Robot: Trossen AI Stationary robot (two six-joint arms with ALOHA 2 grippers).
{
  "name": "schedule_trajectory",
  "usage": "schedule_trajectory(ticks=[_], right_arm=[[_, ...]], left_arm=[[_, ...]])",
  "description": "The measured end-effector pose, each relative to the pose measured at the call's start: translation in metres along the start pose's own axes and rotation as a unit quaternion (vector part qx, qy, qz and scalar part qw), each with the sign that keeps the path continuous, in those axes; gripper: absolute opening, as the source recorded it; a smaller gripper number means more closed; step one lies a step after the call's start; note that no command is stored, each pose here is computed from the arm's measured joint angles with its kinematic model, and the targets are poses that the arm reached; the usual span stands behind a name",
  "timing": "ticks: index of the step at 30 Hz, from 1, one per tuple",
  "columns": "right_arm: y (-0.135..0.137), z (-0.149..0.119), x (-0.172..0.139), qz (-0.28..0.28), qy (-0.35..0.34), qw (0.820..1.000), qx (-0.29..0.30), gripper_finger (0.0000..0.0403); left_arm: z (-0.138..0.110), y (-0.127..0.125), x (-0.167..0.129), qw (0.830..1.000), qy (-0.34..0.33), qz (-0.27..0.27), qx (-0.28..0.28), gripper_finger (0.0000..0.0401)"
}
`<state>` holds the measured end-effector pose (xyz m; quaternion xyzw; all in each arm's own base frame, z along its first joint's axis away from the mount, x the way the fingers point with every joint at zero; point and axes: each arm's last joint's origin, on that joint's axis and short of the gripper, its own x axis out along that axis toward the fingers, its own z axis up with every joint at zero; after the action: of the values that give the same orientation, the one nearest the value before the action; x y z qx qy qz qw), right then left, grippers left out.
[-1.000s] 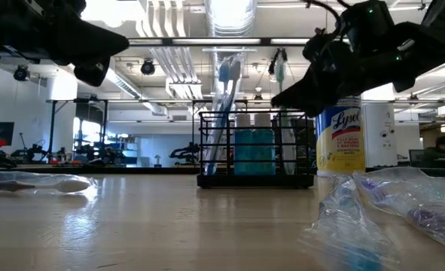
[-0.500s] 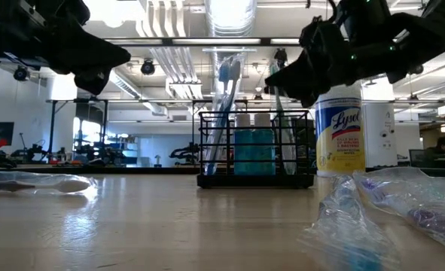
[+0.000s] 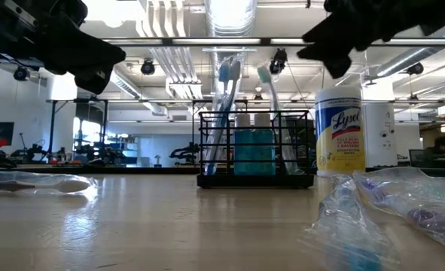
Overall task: Pick & Place toothbrushing station
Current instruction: Put the green toothbrush into the wire organizer
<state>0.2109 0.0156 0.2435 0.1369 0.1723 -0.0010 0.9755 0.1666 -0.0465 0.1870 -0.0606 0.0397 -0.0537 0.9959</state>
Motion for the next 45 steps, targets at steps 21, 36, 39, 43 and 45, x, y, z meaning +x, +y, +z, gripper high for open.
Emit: schedule_trajectory(ticks=[21,36,39,43,45], right_arm=[[0.135,-0.046,-0.016,-0.139,0.098,0.981,0.092,0.0013],[0.191,-0.084,0.057,-0.234,0.241,0.91,0.242,0.0025],[0.198,-0.09,0.066,-0.246,0.273,0.891,0.268,0.006],[0.202,-0.093,0.074,-0.271,0.27,0.871,0.309,0.0126],[0.2,-0.096,0.077,-0.291,0.281,0.851,0.336,0.0161]], left_arm=[[-0.002,0.001,-0.003,0.999,0.027,-0.001,0.043,0.0037],[-0.014,0.003,-0.01,0.994,0.104,-0.006,0.019,0.0037],[-0.013,0.002,-0.011,0.994,0.106,-0.023,0.016,0.0037],[-0.013,0.001,-0.011,0.993,0.107,-0.045,0.013,0.0037],[-0.013,0.0,-0.011,0.993,0.109,-0.054,0.012,0.0037]])
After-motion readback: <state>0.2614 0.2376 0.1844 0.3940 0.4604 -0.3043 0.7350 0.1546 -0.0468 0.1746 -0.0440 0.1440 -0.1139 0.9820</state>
